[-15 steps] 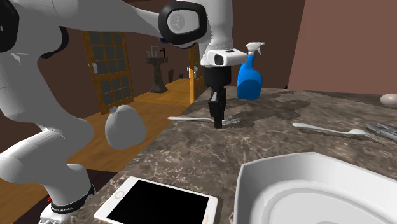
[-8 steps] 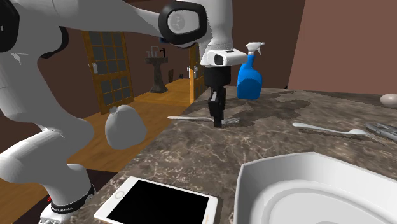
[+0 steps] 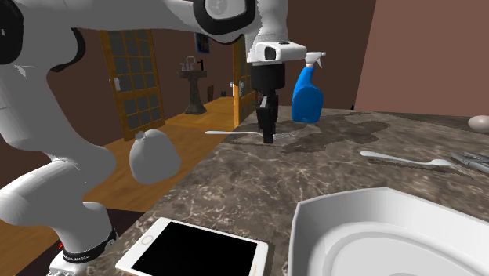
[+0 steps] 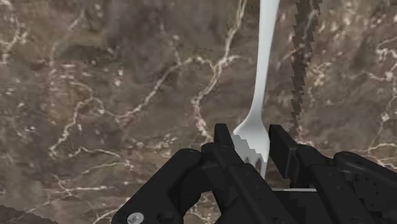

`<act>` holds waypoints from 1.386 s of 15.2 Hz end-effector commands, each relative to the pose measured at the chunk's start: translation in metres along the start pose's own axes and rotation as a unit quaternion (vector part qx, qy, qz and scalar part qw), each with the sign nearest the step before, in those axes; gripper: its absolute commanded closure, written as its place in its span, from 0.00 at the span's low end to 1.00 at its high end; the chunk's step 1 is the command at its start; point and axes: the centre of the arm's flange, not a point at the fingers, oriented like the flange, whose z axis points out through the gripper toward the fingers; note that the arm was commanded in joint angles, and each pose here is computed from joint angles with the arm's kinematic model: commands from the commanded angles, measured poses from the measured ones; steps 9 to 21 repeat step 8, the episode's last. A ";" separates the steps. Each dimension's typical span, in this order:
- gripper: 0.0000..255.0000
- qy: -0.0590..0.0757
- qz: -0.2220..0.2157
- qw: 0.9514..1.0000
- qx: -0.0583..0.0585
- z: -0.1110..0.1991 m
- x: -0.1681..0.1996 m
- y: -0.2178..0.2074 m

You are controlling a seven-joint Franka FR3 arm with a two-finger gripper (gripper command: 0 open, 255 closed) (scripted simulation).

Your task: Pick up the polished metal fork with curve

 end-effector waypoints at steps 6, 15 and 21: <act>1.00 0.000 0.000 1.000 0.000 -0.038 0.004 -0.001; 1.00 0.000 0.000 1.000 0.000 -0.039 0.004 -0.001; 1.00 0.000 0.000 1.000 0.000 -0.039 0.004 -0.001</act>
